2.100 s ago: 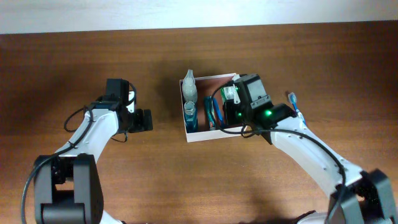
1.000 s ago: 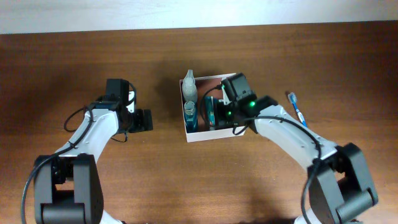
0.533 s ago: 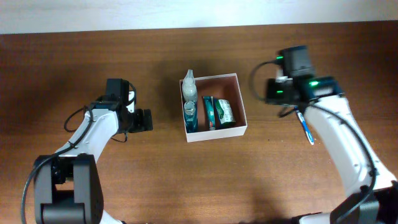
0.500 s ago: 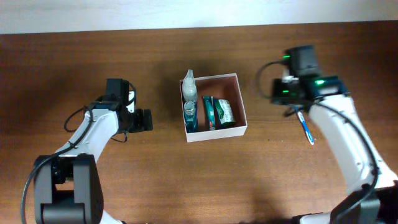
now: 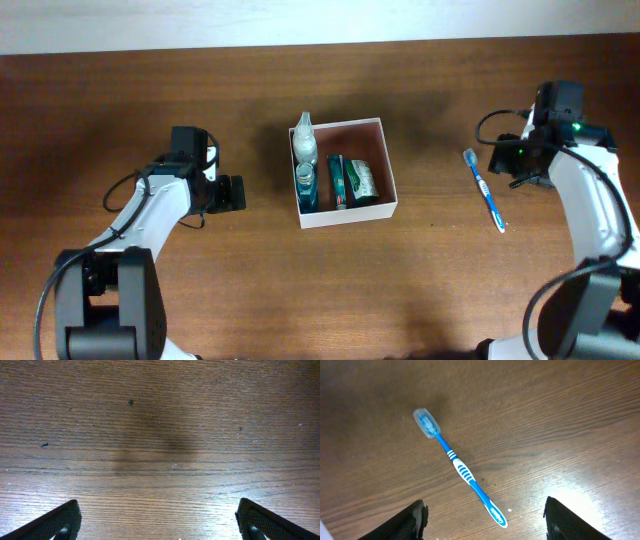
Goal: Pack container
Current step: 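Open the right gripper and move it right to the blue toothbrush, then lower the right gripper and close it on the toothbrush handle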
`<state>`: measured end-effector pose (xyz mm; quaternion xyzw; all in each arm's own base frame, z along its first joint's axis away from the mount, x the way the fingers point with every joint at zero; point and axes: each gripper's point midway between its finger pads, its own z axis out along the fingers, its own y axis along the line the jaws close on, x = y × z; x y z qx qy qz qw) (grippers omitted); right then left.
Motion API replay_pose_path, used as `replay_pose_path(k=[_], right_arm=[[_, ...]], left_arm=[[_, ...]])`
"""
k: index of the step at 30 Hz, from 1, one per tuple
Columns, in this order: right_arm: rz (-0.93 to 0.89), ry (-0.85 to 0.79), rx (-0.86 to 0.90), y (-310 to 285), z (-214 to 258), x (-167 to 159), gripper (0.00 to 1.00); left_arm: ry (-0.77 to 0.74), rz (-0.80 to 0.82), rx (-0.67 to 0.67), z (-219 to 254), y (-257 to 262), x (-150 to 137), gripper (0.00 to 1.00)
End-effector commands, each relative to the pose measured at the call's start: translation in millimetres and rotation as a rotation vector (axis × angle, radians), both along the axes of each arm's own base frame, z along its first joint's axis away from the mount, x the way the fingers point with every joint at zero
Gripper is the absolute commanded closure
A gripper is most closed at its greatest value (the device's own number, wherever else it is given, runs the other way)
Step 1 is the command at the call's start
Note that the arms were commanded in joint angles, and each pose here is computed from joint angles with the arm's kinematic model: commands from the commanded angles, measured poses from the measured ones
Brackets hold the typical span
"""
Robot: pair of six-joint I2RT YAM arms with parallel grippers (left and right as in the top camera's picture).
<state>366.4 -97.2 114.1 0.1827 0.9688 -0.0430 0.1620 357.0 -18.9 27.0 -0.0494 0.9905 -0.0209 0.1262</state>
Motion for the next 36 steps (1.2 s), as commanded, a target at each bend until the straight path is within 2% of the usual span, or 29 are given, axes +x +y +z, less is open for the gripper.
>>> replay_pose_path(k=[1, 11, 24, 34, 36], right_arm=[[0.033, 0.06, 0.046, 6.2, -24.5, -2.2, 0.3], [0.082, 0.142, 0.195, 25.5, -75.8, 3.2, 0.23], [0.095, 0.186, 0.198, 23.5, -102.5, -3.3, 0.07], [0.086, 0.234, 0.216, 28.0, -124.7, -26.2, 0.07], [0.092, 0.236, 0.253, 34.9, -124.2, -27.9, 0.1]], left_arm=[[0.011, 0.005, 0.007, -4.0, 1.9, -1.9, 0.01], [0.011, 0.005, 0.007, -4.2, 1.9, -1.9, 0.01], [0.011, 0.005, 0.007, -4.0, 1.9, -1.9, 0.01], [0.011, 0.005, 0.007, -4.0, 1.9, -1.9, 0.01], [0.011, 0.005, 0.007, -4.0, 1.9, -1.9, 0.01]])
